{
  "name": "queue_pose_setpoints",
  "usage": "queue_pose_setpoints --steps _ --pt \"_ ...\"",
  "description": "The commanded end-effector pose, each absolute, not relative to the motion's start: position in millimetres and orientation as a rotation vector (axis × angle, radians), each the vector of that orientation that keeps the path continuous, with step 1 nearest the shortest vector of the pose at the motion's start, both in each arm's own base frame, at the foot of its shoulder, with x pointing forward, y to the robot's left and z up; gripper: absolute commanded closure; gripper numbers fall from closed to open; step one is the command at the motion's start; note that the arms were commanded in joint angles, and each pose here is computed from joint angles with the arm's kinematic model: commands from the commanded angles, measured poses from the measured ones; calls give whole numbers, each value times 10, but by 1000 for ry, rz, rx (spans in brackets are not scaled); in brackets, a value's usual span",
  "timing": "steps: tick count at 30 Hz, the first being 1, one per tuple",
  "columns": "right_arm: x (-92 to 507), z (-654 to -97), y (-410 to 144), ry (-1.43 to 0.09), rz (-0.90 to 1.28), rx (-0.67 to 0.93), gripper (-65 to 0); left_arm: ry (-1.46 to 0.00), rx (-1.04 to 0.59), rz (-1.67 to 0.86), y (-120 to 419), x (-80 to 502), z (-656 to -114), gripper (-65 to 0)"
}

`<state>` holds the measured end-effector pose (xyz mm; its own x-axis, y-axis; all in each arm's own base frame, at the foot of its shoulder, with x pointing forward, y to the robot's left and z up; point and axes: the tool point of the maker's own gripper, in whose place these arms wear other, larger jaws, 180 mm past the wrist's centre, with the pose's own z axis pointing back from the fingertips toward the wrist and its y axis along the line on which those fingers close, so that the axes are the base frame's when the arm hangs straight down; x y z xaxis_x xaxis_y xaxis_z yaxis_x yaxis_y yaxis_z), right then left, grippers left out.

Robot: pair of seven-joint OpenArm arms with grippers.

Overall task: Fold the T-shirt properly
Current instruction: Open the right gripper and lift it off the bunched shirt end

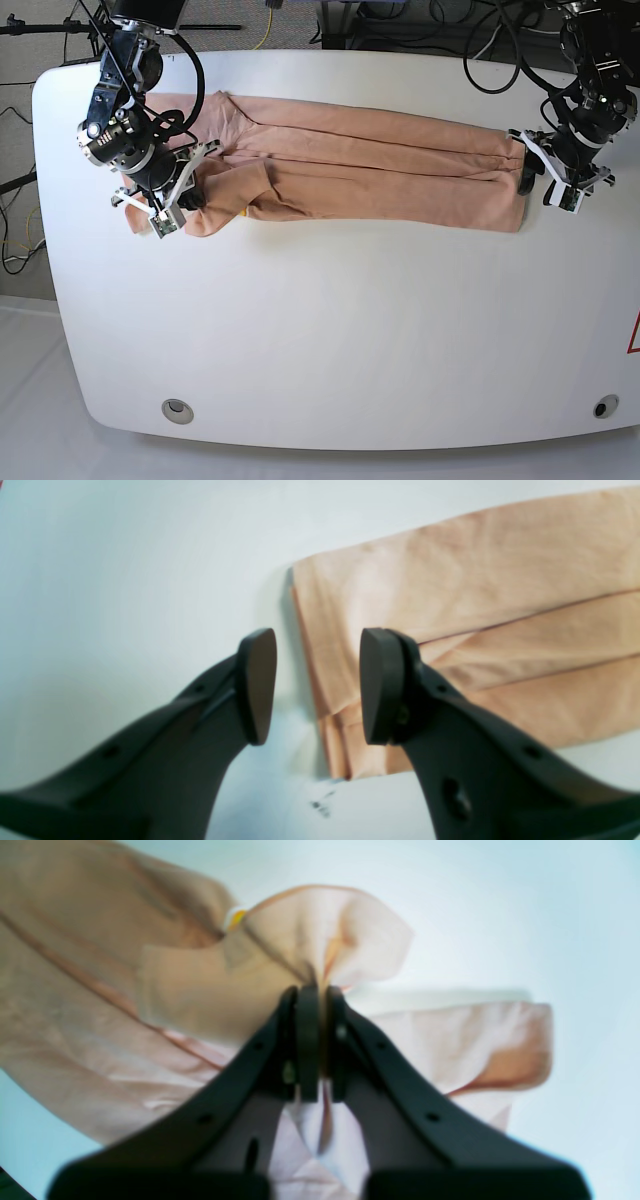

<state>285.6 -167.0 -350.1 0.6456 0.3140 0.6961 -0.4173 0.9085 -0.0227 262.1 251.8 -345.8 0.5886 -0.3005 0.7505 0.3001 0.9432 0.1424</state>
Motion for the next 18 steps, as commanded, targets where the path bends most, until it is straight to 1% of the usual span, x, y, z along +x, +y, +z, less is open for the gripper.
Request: queue_pose_setpoints --steps 1,14,16,18 --pt "2953 -3344 -1683 -821 427 135 -28 -935 31 -347 2610 2698 -3256 -256" --pt "2874 -3416 -1690 -796 425 137 -29 -950 47 -335 2674 2726 -3203 -256" --pt "2843 -3443 -1679 -788 422 143 -43 -960 50 -335 2678 2763 -3175 -256" --pt "2833 -3448 -1672 -787 421 148 -88 -963 48 -334 2671 2776 -3172 -256"
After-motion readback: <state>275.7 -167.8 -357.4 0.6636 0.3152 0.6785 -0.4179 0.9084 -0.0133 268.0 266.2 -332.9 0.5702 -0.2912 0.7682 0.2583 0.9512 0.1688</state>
